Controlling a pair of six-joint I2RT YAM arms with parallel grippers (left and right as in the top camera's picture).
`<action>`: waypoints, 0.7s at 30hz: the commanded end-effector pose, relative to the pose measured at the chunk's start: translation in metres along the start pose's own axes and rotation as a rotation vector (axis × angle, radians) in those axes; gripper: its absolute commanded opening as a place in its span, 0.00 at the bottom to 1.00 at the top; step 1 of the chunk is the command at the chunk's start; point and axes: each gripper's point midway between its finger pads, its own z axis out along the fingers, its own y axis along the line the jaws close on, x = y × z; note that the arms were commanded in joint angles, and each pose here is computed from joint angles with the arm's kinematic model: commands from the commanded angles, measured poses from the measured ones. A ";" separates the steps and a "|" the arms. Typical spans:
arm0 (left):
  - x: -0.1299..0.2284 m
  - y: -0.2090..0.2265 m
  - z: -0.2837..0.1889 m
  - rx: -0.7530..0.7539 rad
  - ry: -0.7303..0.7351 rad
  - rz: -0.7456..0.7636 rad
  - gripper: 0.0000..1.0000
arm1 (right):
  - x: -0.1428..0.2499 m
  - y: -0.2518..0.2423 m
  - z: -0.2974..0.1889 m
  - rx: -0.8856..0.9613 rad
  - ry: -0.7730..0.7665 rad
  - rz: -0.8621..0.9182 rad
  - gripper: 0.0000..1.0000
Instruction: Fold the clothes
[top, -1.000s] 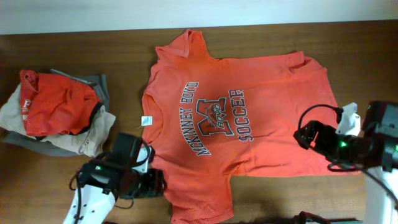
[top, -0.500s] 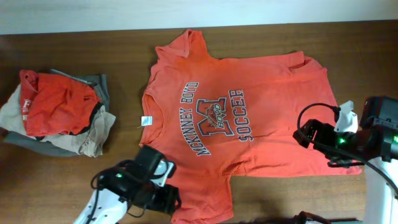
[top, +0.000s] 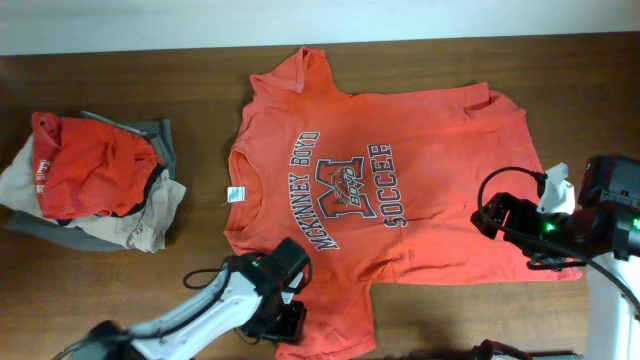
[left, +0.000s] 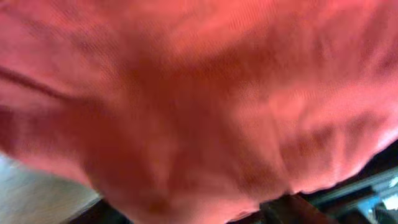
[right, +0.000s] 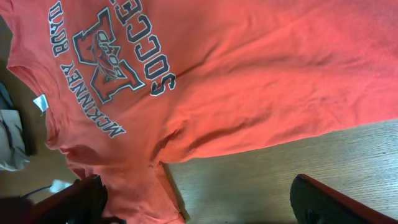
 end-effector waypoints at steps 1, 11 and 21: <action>0.005 -0.002 0.008 0.012 0.048 -0.032 0.36 | -0.001 0.003 -0.004 0.002 -0.017 -0.030 0.99; -0.003 -0.034 -0.036 0.102 0.013 0.045 0.01 | -0.006 0.000 -0.004 0.023 -0.035 -0.036 0.99; -0.036 -0.041 -0.077 0.056 -0.154 0.086 0.05 | -0.008 -0.002 -0.004 0.030 -0.045 -0.040 0.99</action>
